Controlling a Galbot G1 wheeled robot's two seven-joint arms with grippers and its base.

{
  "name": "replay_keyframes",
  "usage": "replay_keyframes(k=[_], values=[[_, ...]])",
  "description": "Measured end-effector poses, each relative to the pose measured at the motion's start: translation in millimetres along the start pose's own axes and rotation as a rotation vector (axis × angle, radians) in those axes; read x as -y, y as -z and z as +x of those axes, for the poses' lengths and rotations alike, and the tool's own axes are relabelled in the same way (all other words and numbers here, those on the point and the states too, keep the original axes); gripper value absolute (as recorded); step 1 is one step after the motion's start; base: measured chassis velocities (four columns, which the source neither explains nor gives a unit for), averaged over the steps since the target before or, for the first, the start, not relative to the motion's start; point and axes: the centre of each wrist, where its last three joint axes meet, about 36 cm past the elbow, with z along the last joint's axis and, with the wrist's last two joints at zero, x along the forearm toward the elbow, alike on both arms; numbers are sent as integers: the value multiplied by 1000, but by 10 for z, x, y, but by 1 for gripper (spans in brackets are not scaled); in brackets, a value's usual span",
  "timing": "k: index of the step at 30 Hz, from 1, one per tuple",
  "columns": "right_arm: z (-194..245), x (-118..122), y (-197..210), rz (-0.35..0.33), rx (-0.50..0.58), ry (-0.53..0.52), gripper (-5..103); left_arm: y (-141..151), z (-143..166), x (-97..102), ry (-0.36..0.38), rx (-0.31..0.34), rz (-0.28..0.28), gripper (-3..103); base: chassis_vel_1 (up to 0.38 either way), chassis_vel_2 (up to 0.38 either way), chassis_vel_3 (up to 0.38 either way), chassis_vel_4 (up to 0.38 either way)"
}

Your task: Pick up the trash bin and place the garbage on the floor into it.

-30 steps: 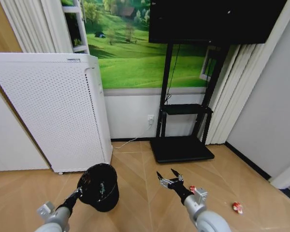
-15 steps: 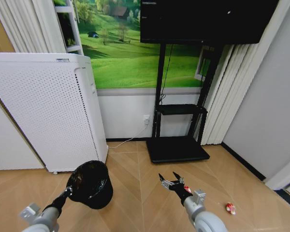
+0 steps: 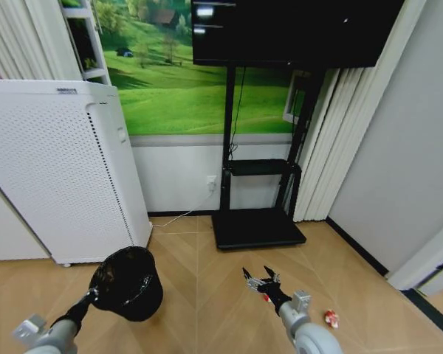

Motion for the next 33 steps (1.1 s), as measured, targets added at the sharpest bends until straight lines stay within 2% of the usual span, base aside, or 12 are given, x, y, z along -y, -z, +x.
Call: replay_keyframes(k=[6,9,12,15,16,18,21,22,24,27,30,33], values=[[-126,82,-96,6,-24,-14,100,-14,38,-140,26,-1,5,7,-327,-317,314,308],[-253,127,-144,6,-35,-30,100,-46,34,-259,53,-4,-14,7,-322,-319,310,305],[-286,136,-162,7,-38,-35,100,-53,34,-296,62,-5,-20,7,-238,-290,284,216],[-398,166,-293,23,-70,-49,100,-53,59,-511,109,2,-73,7,-70,-90,105,70],[-398,166,-293,23,-70,-49,100,-53,59,-511,109,2,-73,7,7,-54,10,17],[-477,101,-430,14,-108,-50,100,-27,102,-678,143,10,-103,7,41,47,-28,-10],[-581,-19,-567,-7,-138,-43,100,-22,158,-760,155,8,-102,7,79,87,-72,-57],[-581,-19,-567,-7,-138,-43,100,-22,158,-760,155,8,-102,7,75,73,-62,-75],[-718,-189,-759,-25,-179,-36,100,-56,224,-809,155,-3,-103,7,63,21,-52,-44],[-863,-308,-957,-34,-225,-36,100,-63,302,-815,146,-6,-106,7,21,9,-14,-15],[-968,-354,-1070,-32,-249,-43,100,-48,338,-808,136,-4,-110,7,-39,-10,31,20],[-1168,-369,-1201,0,-264,-60,100,-18,391,-804,118,1,-119,7,0,0,0,0]])
